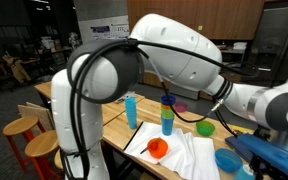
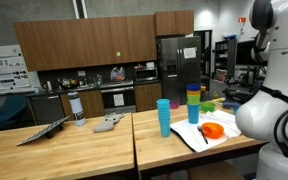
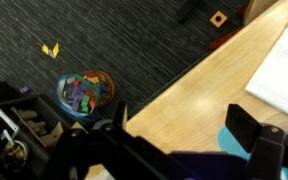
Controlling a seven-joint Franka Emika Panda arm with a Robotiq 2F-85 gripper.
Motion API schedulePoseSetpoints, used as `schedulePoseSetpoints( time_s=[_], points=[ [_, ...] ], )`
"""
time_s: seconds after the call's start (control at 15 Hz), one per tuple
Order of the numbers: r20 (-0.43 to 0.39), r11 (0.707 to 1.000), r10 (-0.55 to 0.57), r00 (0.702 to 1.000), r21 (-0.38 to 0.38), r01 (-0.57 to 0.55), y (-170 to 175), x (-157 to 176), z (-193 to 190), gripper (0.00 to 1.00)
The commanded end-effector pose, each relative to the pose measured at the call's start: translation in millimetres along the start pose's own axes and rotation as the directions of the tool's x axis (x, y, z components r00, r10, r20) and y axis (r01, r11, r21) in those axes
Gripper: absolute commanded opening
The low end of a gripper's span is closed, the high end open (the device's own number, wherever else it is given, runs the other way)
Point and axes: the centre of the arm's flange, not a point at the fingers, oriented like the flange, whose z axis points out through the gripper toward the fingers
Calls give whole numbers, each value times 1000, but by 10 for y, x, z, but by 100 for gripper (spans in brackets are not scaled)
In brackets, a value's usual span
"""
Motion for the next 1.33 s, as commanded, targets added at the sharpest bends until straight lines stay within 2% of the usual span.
schedulePoseSetpoints(
  time_s=[0.0,0.07,0.27,1.13,1.27],
  points=[
    [12,999,50,999,5,-50,165,118,85,100],
    [18,998,63,998,-1,-63,245,193,130,100],
    [32,998,56,998,-7,-56,197,220,199,100],
    [20,999,49,999,0,-49,151,188,125,100],
    [-23,999,22,999,-32,-23,173,181,245,100]
  ],
)
